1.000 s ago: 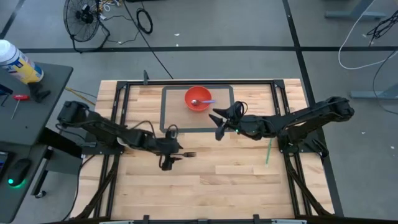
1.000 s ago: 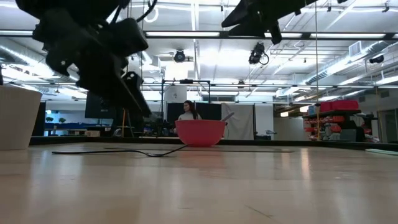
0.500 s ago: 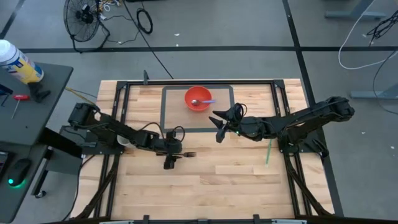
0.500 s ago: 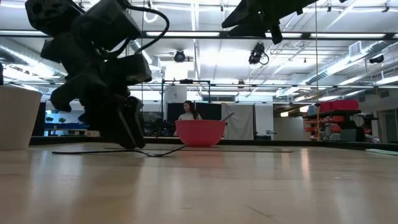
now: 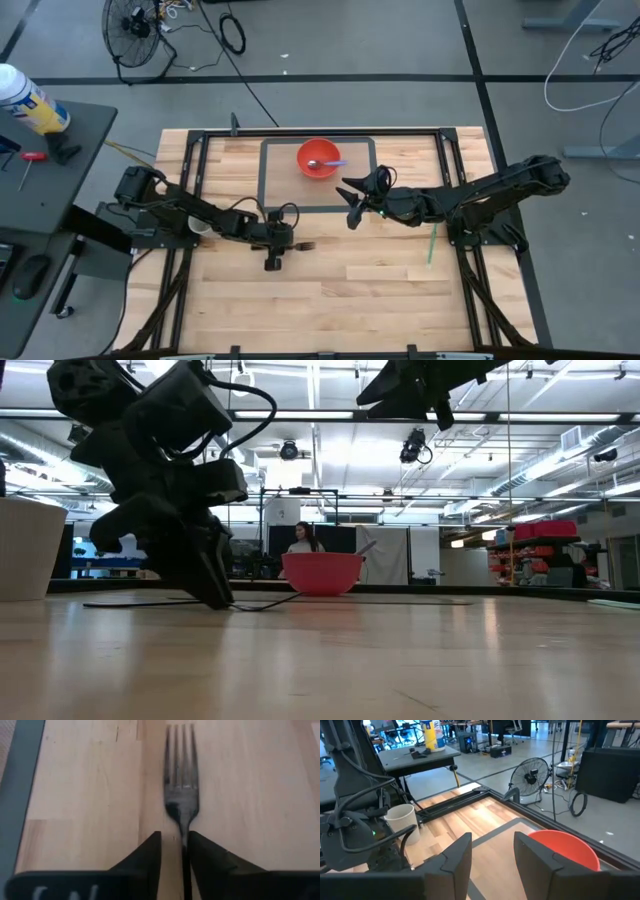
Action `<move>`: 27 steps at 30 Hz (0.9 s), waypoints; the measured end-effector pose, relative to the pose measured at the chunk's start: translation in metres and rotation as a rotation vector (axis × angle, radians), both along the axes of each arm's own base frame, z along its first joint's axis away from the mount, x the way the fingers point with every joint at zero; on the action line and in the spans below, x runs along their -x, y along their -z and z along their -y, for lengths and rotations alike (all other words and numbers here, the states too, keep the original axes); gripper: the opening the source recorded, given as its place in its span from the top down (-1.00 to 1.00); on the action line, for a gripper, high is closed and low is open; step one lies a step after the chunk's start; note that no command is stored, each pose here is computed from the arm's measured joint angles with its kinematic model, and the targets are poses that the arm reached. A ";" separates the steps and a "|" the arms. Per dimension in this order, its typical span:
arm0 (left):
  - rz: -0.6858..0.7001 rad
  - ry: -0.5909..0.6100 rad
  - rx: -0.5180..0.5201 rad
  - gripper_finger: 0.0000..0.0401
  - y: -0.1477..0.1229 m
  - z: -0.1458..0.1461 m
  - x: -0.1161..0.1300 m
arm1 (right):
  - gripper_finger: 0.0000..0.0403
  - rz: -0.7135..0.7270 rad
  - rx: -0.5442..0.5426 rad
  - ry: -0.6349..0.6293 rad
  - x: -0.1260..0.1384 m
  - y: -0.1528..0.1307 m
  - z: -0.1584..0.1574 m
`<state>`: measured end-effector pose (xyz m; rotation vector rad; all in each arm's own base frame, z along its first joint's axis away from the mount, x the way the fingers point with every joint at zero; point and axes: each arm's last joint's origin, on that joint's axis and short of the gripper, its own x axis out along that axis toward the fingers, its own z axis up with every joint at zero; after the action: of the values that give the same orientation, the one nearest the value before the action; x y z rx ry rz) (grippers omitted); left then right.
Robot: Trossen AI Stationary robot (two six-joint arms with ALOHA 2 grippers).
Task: Pick & Place Utensil
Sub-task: Put the black fork into the orange bowl
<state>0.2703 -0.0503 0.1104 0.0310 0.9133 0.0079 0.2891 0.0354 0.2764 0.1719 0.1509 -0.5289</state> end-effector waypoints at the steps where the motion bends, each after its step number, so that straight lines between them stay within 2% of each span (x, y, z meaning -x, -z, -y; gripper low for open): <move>1: -0.001 0.009 -0.008 0.59 0.000 0.000 0.000 | 0.26 -0.005 0.009 -0.004 0.000 0.000 0.000; 7: -0.006 0.034 -0.029 0.93 0.001 0.000 0.000 | 0.26 0.016 0.063 -0.037 0.000 -0.005 -0.007; 16: 0.006 0.027 -0.048 0.84 -0.001 -0.001 0.001 | 0.26 0.018 0.171 -0.130 0.003 -0.011 -0.028; 22: 0.048 0.026 -0.046 0.93 -0.013 -0.001 0.003 | 0.26 0.014 0.170 -0.321 0.004 -0.009 -0.043; 27: 0.130 0.025 -0.076 0.88 -0.025 0.002 0.001 | 0.28 -0.040 0.197 -0.390 -0.004 0.007 -0.058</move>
<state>0.2691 -0.0523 0.1354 0.1113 0.7820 0.0215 0.2927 0.0933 0.2697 -0.0607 0.1656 -0.1562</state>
